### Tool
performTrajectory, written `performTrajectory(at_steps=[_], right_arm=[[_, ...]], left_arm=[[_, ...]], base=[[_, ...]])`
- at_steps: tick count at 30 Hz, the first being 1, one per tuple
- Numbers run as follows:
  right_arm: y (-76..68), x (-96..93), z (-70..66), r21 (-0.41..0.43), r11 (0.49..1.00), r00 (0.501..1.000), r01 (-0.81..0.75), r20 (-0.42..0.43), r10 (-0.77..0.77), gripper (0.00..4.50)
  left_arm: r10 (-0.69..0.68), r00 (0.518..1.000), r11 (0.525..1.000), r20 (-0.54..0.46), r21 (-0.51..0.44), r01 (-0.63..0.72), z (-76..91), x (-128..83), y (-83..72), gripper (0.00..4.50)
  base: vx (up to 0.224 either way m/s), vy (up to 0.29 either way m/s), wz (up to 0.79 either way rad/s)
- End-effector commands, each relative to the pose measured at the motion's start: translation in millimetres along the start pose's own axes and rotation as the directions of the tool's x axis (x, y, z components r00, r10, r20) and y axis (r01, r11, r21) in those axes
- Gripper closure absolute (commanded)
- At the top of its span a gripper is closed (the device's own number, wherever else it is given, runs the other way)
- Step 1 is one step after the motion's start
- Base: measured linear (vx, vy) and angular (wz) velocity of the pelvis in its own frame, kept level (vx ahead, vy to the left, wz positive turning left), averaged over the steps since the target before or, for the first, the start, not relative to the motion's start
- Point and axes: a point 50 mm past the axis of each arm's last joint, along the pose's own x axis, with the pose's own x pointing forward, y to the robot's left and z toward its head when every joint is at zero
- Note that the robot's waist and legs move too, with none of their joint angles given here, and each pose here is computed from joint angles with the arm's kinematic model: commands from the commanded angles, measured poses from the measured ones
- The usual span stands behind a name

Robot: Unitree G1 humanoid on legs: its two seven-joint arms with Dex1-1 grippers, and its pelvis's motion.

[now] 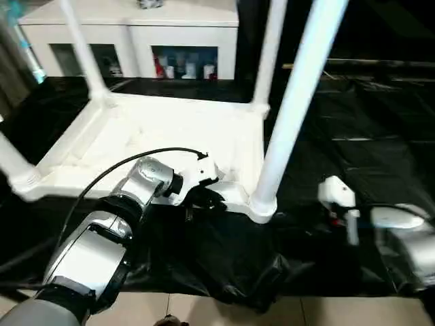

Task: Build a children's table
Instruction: Rotate leg to tighten

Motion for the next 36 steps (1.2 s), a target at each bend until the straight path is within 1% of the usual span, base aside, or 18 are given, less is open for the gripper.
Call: performTrajectory(at_steps=[1,4,5,7,8,10,12,15,17,19,21,23,24,25,27,33,35,36], right_arm=[[-8.7,-1.7,2.4,-0.028,0.995,0.996,0.091,0.012,-0.09,1.54],[-10.9,-0.1,2.3,-0.033,0.992,0.992,0.125,0.024,-0.124,1.54],[-13.8,0.8,3.6,-0.03,0.987,0.987,0.157,0.045,-0.156,1.54],[-20.6,3.3,6.9,-0.001,0.973,0.968,0.231,0.103,-0.23,1.54],[-21.8,4.9,8.0,0.008,0.97,0.962,0.243,0.126,-0.242,1.54],[-20.7,7.7,9.0,0.044,0.974,0.961,0.221,0.161,-0.225,1.54],[-18.7,10.3,9.3,0.08,0.98,0.962,0.181,0.191,-0.194,1.27],[-16.1,12.8,7.6,0.059,0.988,0.972,0.141,0.179,-0.15,1.15],[-15.5,15.3,8.4,0.057,0.991,0.973,0.124,0.186,-0.133,0.81],[-14.6,20.1,11.8,0.033,0.994,0.975,0.109,0.19,-0.113,0.77],[-13.1,24.4,14.0,0.013,0.996,0.978,0.086,0.189,-0.087,0.77],[-13.6,34.5,16.1,-0.029,0.997,0.985,0.072,0.161,-0.067,0.77],[-13.7,34.8,16.1,-0.03,0.997,0.985,0.073,0.161,-0.067,0.77],[-15.9,42.6,17.6,-0.045,0.996,0.986,0.079,0.153,-0.071,0.77],[-16.5,46.7,18.5,-0.054,0.995,0.986,0.079,0.15,-0.07,0.77],[-19.5,52.4,18.4,-0.063,0.996,0.989,0.07,0.138,-0.06,0.77],[-20.6,53.3,19.3,-0.06,0.996,0.988,0.064,0.147,-0.055,1.03],[-21.2,53.8,19.6,-0.061,0.996,0.987,0.063,0.149,-0.053,1.03]], left_arm=[[0.11,0.994,0.986,-0.01,-0.123,-0.11,-21.1,-1,-1.3,4.37],[0.14,0.99,0.98,-0.022,-0.138,-0.141,-24.7,-1,-2.3,4.45],[0.151,0.988,0.978,-0.015,-0.146,-0.152,-24.9,-1,-3.7,4.47],[0.146,0.989,0.981,0.033,-0.132,-0.14,-21.3,2,-9.9,4.49],[0.13,0.99,0.987,0.063,-0.106,-0.122,-18.3,3,-14.6,4.49],[0.102,0.99,0.993,0.094,-0.076,-0.095,-15.8,5,-22.2,4.49],[0.1,0.992,0.992,0.073,-0.079,-0.095,-19.1,6,-26.7,4.5],[0.101,0.994,0.993,0.04,-0.069,-0.098,-23.4,7,-29.3,4.5],[0.107,0.993,0.992,0.042,-0.068,-0.104,-22.3,7,-30.7,4.5],[0.113,0.992,0.992,0.052,-0.057,-0.11,-19.8,6,-31.4,4.5],[0.11,0.992,0.993,0.059,-0.049,-0.107,-18.2,5,-31.4,4.5],[0.09,0.994,0.996,0.069,-0.024,-0.089,-14.7,4,-31.1,4.5],[0.089,0.994,0.996,0.069,-0.023,-0.088,-14.6,4,-31.1,4.5],[0.079,0.995,0.997,0.066,-0.013,-0.078,-13.7,3,-30.3,4.5],[0.07,0.996,0.998,0.063,-0.002,-0.07,-13.5,3,-30.3,4.5],[0.059,0.996,0.998,0.06,0.008,-0.059,-11.8,2,-29.2,4.5],[0.061,0.996,0.998,0.06,0.011,-0.062,-11.3,1,-28.0,4.5],[0.062,0.996,0.998,0.061,0.012,-0.063,-11.1,0,-27.6,4.5]], base=[[0.0,0.0,0.0],[0.0,0.0,0.0],[0.0,0.0,0.0],[0.0,0.0,0.0],[0.0,0.0,0.0],[0.0,0.0,0.0],[0.0,0.0,0.0],[0.0,0.0,0.0],[0.0,0.0,0.0],[0.0,0.0,0.0],[0.0,0.0,0.0],[0.0,0.0,0.0],[0.0,0.0,0.0],[0.0,0.0,0.0],[0.0,0.0,0.0],[0.0,0.0,0.0],[0.0,0.0,0.0],[0.0,0.0,0.0]])
